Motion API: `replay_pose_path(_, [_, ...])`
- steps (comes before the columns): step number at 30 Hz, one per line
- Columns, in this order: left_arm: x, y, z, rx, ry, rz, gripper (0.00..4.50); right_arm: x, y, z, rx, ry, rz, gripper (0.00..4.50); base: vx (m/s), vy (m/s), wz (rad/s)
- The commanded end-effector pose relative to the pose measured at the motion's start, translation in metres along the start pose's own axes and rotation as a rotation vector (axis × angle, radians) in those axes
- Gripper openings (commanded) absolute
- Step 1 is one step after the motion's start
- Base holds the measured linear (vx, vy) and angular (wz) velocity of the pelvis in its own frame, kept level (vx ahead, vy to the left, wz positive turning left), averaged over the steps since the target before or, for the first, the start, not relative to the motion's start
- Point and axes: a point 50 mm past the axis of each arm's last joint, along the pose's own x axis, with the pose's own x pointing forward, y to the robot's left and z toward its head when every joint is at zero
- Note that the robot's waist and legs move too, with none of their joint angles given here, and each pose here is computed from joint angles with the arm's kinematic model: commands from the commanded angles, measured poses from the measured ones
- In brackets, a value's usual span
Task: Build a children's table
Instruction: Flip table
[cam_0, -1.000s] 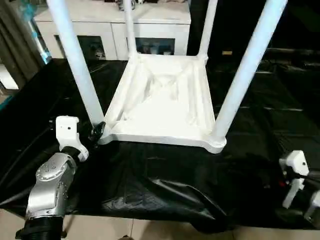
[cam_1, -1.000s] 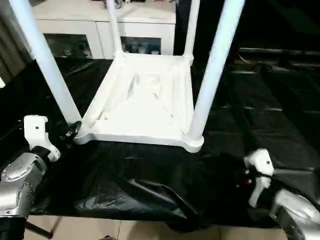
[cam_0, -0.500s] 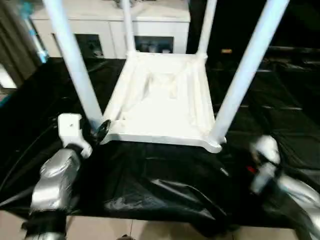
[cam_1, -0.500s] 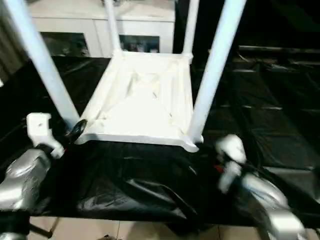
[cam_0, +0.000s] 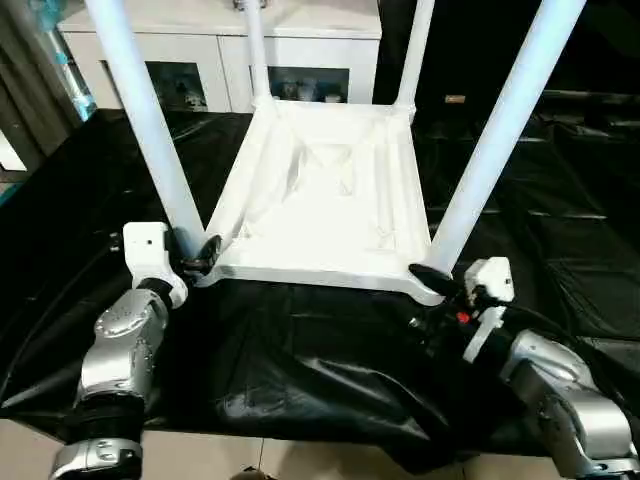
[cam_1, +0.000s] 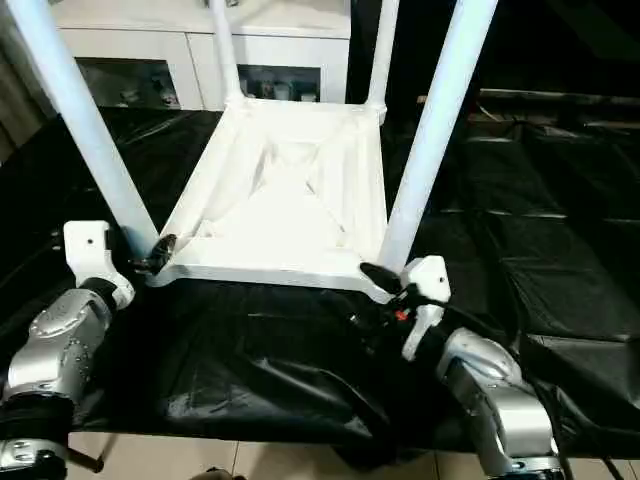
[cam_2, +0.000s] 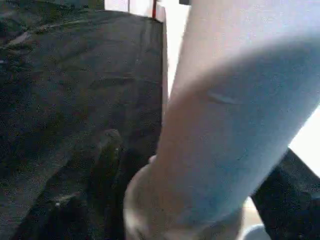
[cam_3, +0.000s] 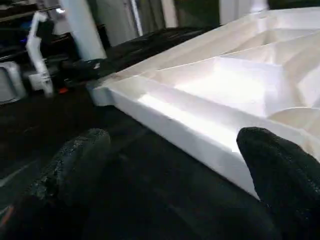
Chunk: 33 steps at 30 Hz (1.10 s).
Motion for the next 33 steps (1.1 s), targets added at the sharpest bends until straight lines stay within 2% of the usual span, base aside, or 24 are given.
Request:
replay_pose_path(1, [-0.003,-0.001,0.005,-0.012,-0.04,0.013,3.61,0.0,-0.001,0.0,-0.014,0.007,-0.001,4.5,0.0,0.0,0.0])
replay_pose_path(4, [-0.003,-0.007,0.007,-0.066,-0.091,0.013,3.41,0.002,0.0,-0.001,-0.011,0.004,0.003,4.5,0.0,0.0,0.0])
replay_pose_path(10, [0.001,-0.018,0.011,-0.12,-0.116,-0.031,2.98,0.005,0.001,-0.003,0.0,0.006,0.015,4.5,0.0,0.0,0.0])
replay_pose_path(12, [-0.002,-0.028,0.015,-0.214,-0.158,-0.091,2.83,0.006,0.002,-0.004,0.003,0.01,0.021,4.5,0.0,0.0,0.0])
replay_pose_path(14, [-0.005,-0.032,0.017,-0.264,-0.186,-0.116,2.67,0.006,0.003,-0.005,0.006,0.01,0.022,4.5,0.0,0.0,0.0])
replay_pose_path(18, [-0.012,-0.041,0.02,-0.436,-0.256,-0.161,2.64,0.006,0.006,-0.006,0.016,0.006,0.024,4.5,0.0,0.0,0.0])
replay_pose_path(23, [-0.016,-0.053,0.02,-0.473,-0.254,-0.227,2.64,0.009,0.007,-0.008,0.02,0.006,0.021,4.5,0.0,0.0,0.0])
replay_pose_path(28, [-0.018,-0.057,0.021,-0.508,-0.256,-0.242,2.53,0.01,0.002,-0.007,0.037,-0.01,-0.025,4.5,0.0,0.0,0.0])
replay_pose_path(31, [-0.018,-0.058,0.021,-0.515,-0.255,-0.236,2.52,0.011,0.0,-0.006,0.078,-0.033,-0.043,4.5,0.0,0.0,0.0])
replay_pose_path(33, [-0.018,-0.058,0.021,-0.529,-0.259,-0.232,2.52,0.012,-0.005,-0.007,0.147,-0.032,-0.094,4.5,0.0,0.0,0.0])
